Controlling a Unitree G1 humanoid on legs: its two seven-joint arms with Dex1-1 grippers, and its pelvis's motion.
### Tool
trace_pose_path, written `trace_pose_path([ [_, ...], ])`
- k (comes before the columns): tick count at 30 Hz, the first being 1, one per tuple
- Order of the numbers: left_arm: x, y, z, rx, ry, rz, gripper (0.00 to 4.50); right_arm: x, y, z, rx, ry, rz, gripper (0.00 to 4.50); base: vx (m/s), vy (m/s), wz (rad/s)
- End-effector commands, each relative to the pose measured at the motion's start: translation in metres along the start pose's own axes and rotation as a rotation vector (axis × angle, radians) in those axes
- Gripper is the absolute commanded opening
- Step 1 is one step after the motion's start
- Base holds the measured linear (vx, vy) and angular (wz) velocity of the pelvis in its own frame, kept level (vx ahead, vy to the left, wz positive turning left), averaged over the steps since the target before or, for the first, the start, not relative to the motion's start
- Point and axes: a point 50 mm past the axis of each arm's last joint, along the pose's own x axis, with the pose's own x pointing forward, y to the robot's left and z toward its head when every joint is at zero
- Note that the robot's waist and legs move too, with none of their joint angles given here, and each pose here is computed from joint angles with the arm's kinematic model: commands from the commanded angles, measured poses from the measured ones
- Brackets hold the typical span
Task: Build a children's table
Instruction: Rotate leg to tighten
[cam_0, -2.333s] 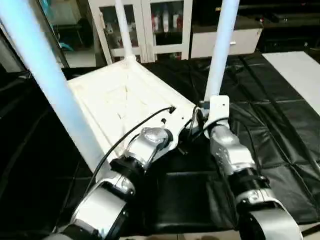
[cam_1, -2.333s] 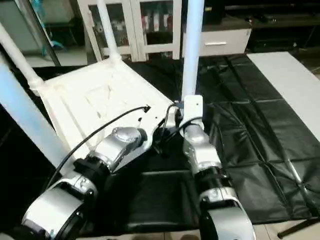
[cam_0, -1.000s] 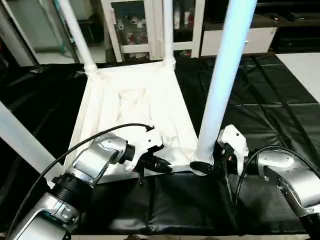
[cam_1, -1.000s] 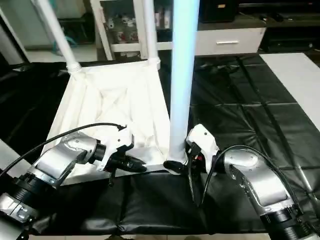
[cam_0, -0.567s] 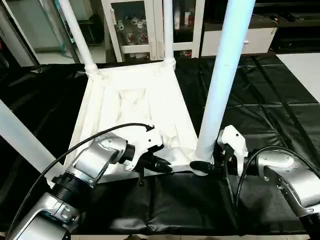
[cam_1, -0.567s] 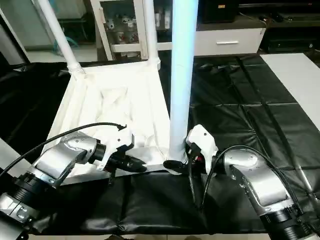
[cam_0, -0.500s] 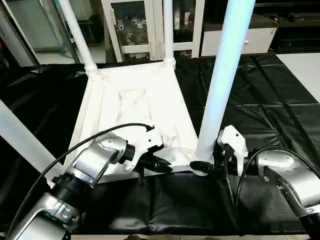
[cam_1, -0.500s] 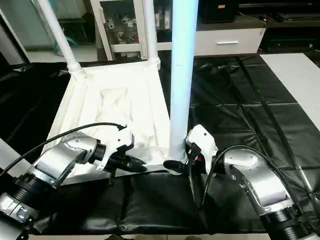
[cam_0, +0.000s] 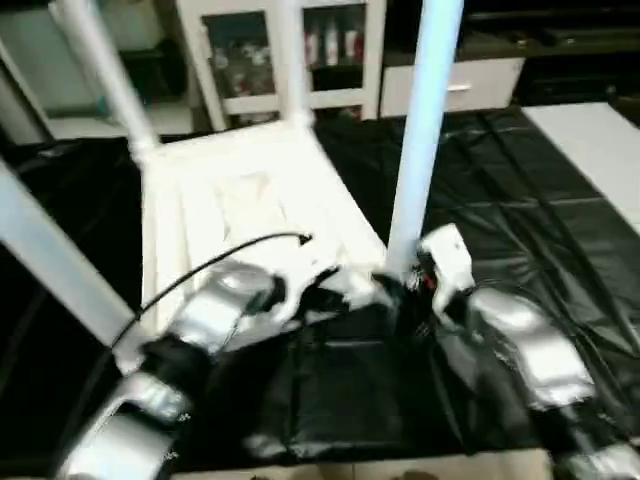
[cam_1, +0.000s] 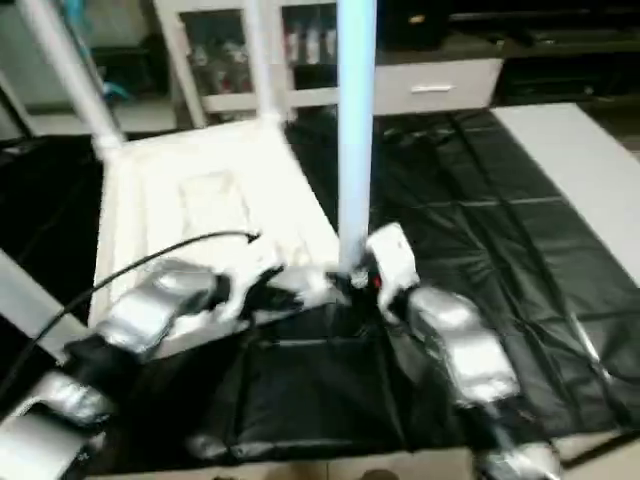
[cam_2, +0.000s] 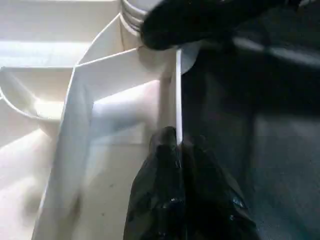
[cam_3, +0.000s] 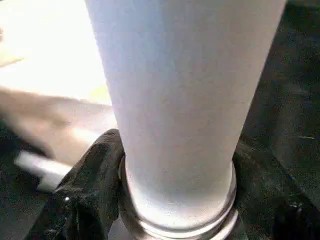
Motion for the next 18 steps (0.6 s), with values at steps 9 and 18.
trace_pose_path([
  [9, 0.043, 0.001, 0.019, -0.056, 0.001, 0.301, 0.0, 0.043, 0.004, -0.013, 0.217, 0.124, -0.493, 2.75, 0.0, 0.0, 0.0],
  [18, 0.043, 0.009, 0.019, -0.044, -0.019, 0.369, 0.0, 0.055, 0.013, 0.009, 0.245, -0.008, -0.495, 2.75, 0.0, 0.0, 0.0],
])
